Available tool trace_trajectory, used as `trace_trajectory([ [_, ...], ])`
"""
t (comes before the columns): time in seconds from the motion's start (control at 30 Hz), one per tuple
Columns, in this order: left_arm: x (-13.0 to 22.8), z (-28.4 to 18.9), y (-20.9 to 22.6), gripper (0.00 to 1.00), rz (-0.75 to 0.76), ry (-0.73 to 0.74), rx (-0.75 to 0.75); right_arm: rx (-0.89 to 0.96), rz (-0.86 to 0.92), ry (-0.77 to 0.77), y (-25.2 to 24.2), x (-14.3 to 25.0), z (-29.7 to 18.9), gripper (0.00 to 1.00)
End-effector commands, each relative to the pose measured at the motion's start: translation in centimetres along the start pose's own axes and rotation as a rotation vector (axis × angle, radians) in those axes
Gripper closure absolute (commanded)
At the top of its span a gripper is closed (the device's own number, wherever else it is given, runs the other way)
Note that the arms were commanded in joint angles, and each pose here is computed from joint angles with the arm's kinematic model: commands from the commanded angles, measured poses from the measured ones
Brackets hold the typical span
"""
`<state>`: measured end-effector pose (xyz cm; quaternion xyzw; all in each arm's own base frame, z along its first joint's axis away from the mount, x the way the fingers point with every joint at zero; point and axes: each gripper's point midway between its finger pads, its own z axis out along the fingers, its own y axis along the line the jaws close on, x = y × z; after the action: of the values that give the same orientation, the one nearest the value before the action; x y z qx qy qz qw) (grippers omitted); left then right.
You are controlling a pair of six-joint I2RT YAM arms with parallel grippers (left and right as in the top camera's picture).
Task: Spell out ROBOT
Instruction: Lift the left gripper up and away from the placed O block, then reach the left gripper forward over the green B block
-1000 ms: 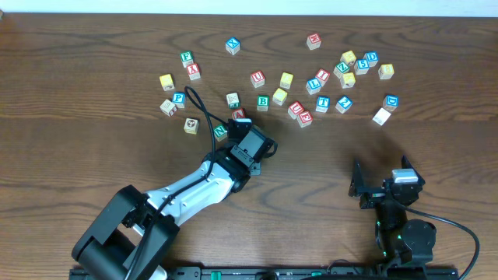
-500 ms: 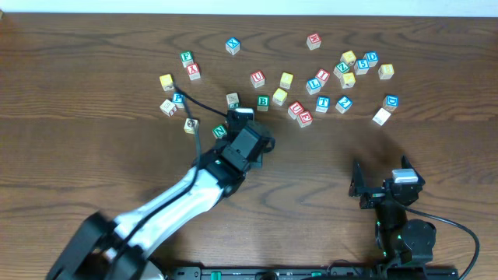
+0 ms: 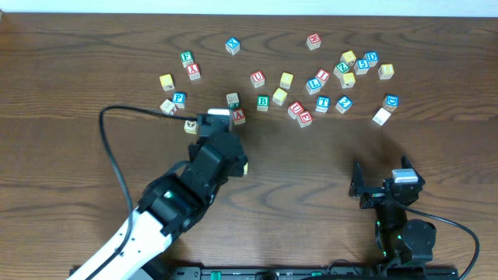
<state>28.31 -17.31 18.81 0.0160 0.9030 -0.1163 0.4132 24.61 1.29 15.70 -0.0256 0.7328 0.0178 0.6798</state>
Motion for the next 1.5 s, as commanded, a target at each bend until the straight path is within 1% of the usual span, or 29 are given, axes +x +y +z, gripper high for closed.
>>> trace_trajectory([
  [0.0, -1.0, -1.2, 0.3, 0.62, 0.012, -0.028, -0.002, 0.006, 0.007, 0.0, -0.1, 0.1, 0.0, 0.01],
  [0.3, -0.3, -1.3, 0.7, 0.62, 0.022, 0.0, -0.018, 0.006, 0.007, 0.0, -0.1, 0.1, 0.0, 0.01],
  [1.0, -1.0, -3.6, 0.9, 0.62, 0.0, -0.037, 0.022, 0.006, 0.007, 0.0, -0.1, 0.1, 0.0, 0.01],
  [1.23, -2.9, -2.5, -0.8, 0.62, 0.009, -0.024, 0.019, 0.006, 0.007, 0.0, -0.1, 0.1, 0.0, 0.01],
  [1.37, -4.3, -1.0, -2.2, 0.62, 0.037, 0.037, -0.016, 0.006, 0.007, 0.0, -0.1, 0.1, 0.0, 0.01],
  [1.47, -5.2, 0.9, -3.5, 0.57, 0.077, 0.103, -0.049, 0.006, 0.007, 0.0, -0.1, 0.1, 0.0, 0.01],
])
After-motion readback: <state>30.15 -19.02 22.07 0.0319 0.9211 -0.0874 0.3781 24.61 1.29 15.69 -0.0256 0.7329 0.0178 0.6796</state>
